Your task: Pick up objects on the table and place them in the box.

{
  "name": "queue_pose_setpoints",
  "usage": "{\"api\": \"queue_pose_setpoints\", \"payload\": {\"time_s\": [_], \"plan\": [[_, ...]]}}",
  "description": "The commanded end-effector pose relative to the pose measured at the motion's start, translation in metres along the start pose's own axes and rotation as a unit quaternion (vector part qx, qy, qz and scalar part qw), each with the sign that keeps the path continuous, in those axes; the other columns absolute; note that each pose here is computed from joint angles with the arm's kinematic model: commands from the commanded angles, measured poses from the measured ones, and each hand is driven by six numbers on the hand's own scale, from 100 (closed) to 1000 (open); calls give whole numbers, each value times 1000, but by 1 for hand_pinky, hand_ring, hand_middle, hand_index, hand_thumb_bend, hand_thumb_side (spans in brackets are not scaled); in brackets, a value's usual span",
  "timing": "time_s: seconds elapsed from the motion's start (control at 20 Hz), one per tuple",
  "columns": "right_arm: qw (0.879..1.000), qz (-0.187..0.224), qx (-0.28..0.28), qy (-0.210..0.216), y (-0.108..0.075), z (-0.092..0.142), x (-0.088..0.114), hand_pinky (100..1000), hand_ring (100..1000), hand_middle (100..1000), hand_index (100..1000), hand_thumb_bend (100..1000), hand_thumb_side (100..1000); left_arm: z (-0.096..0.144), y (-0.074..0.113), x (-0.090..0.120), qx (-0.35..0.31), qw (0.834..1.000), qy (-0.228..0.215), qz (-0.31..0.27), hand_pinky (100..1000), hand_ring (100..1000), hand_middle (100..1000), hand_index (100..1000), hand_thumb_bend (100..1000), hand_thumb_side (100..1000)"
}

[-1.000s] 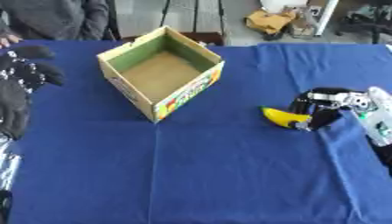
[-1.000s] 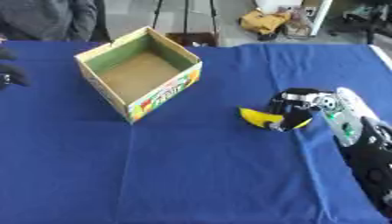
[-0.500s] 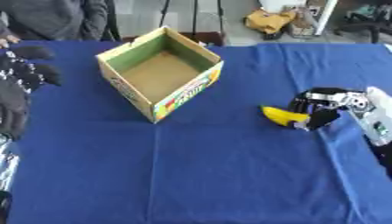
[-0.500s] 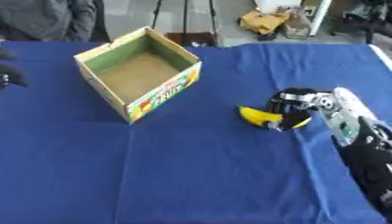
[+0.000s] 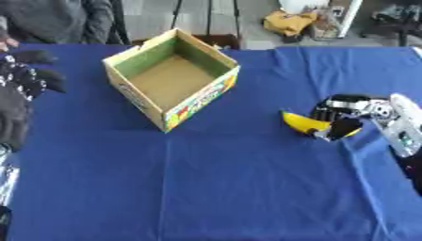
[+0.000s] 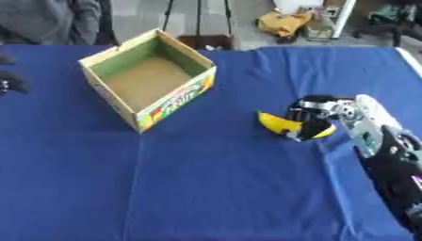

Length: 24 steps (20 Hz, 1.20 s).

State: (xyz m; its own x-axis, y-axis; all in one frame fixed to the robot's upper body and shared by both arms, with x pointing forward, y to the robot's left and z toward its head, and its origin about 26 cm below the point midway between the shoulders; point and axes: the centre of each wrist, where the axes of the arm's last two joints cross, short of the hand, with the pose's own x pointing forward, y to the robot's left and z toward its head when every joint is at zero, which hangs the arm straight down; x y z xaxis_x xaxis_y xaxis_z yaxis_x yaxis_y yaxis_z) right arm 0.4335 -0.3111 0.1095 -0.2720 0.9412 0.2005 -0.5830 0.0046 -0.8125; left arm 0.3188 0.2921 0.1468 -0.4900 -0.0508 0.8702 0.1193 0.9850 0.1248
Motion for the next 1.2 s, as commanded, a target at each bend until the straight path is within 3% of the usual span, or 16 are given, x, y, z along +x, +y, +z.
{"api": "queue_pose_setpoints", "payload": {"time_s": [0.05, 0.35, 0.5, 1.2], "plan": [[1000, 20, -6, 10, -7, 4, 0, 651, 643, 630, 765, 236, 409, -4, 2, 7, -5, 1000, -12, -5, 535, 566, 630, 704, 593, 1000], [999, 32, -4, 14, -6, 3, 1, 623, 623, 613, 750, 208, 404, -4, 1, 7, -6, 1000, -12, -5, 535, 567, 630, 704, 592, 1000], [999, 35, -11, 17, -6, 4, 1, 570, 560, 554, 691, 100, 399, -4, 1, 7, -6, 1000, -12, -5, 535, 567, 631, 705, 592, 1000], [997, 41, -58, 13, -19, 13, 6, 552, 529, 520, 653, 100, 447, -4, 2, 7, -5, 1000, -13, -6, 537, 568, 631, 705, 591, 1000]]}}
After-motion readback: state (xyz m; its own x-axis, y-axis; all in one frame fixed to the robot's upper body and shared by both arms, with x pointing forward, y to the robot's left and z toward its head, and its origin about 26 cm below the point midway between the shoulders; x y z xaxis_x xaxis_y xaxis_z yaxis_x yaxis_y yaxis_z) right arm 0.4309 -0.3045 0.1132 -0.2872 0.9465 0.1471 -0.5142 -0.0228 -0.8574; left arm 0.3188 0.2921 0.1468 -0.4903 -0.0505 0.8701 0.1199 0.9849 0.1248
